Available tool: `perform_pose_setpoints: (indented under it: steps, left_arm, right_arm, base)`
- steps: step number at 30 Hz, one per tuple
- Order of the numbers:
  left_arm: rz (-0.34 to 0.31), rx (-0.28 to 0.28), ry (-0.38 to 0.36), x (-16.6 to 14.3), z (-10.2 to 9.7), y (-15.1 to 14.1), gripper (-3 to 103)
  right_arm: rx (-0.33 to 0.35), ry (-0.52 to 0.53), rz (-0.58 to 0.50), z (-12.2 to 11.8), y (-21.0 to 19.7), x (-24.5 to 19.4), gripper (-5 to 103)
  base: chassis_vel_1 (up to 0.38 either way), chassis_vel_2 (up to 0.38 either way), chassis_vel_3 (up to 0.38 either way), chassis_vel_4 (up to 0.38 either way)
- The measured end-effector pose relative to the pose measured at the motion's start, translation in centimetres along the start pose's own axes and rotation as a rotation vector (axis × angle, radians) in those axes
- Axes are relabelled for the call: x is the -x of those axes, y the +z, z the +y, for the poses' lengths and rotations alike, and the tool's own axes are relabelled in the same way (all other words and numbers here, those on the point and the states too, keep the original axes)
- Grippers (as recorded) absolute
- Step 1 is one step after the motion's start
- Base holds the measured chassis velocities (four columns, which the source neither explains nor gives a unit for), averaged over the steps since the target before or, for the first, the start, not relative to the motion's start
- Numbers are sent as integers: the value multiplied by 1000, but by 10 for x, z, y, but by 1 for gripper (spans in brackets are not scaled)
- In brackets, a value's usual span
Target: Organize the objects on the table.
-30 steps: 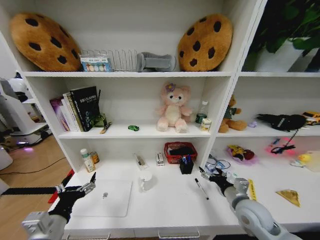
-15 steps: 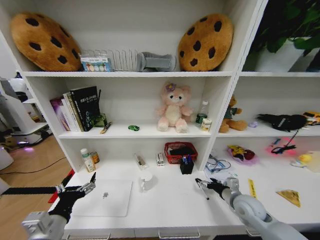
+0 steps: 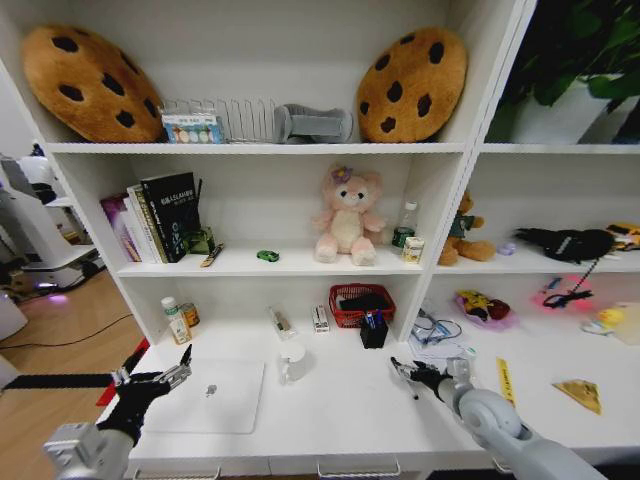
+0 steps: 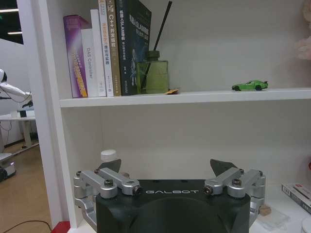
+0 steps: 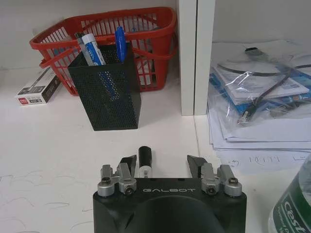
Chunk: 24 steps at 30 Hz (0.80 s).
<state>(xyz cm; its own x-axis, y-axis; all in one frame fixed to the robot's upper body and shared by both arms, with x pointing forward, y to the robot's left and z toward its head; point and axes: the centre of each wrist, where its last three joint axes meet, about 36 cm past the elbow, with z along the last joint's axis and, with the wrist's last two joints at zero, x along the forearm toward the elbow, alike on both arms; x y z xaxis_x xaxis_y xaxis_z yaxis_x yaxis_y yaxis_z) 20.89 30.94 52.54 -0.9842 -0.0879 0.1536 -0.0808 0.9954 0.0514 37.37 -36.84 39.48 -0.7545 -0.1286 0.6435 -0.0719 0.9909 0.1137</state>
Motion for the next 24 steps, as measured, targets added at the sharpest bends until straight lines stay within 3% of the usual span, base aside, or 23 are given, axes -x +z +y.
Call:
perform_pose_setpoints:
  steps: [3,6,8,13,20,24]
  left_arm:
    - [0,0,0,0,0,0,100]
    - [0,0,0,0,0,0,100]
    - [0,0,0,0,0,0,100]
    - [0,0,0,0,0,0,100]
    - [0,0,0,0,0,0,100]
    - [0,0,0,0,0,0,100]
  right_arm:
    - [9,4,5,5,4,4,45]
    - [10,3,7,6,6,4,45]
    - [13,4,14,7,9,6,29]
    - [28,13,16,6,10,9,13]
    - [11,-4,-24,6,4,7,10]
    - [-89,-83,-233,11,-11,0,10]
  base:
    - [0,0,0,0]
    - [0,0,0,0]
    - [0,0,0,0]
    - [0,0,0,0]
    - [0,0,0,0]
    - [0,0,0,0]
